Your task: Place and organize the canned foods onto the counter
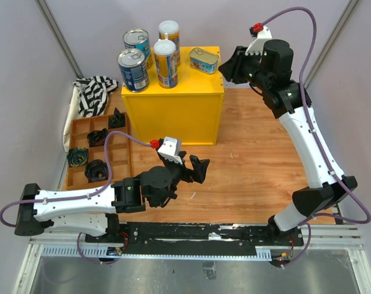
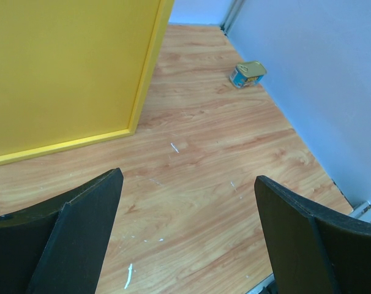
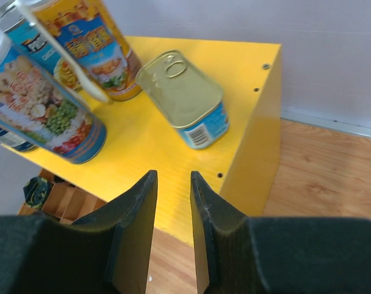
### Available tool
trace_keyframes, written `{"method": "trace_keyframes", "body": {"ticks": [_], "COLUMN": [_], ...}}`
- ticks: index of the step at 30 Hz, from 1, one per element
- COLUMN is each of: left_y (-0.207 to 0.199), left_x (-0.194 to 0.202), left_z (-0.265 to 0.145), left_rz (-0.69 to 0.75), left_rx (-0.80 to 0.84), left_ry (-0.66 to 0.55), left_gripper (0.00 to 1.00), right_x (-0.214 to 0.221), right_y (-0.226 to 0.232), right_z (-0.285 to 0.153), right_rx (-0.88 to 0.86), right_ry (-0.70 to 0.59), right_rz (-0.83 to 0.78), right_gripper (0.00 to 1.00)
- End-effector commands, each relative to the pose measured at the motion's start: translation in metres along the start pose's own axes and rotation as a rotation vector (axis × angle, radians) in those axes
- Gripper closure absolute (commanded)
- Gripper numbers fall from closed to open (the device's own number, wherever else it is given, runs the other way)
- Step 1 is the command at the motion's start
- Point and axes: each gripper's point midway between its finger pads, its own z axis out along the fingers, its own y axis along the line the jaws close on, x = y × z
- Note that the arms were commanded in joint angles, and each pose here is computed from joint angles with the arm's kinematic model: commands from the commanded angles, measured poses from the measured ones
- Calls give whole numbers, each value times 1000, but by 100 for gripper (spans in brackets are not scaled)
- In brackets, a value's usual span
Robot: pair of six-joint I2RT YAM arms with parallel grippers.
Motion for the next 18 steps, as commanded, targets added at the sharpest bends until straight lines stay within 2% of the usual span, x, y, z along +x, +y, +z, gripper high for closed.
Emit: {"method": "trace_keyframes", "body": {"ticks": [1,7,18], "left_y": [-6,-3,0], "left_x": [-17,-17,-13], "left_z": [2,0,0], "left_rz": [-36,-41,-42], "left_rx": [6,-3,-13], "left_ry": [-40,-43,-43], "left_gripper": [7,7,7], "right_x": [24,31,36], "right_y": [17,30,25], "right_z": [10,26,48], "right_rx": [-54,-90,-75], "right_ry": [55,72,82], "right_rz": [-3,7,12], "right_gripper": [71,71,71]}}
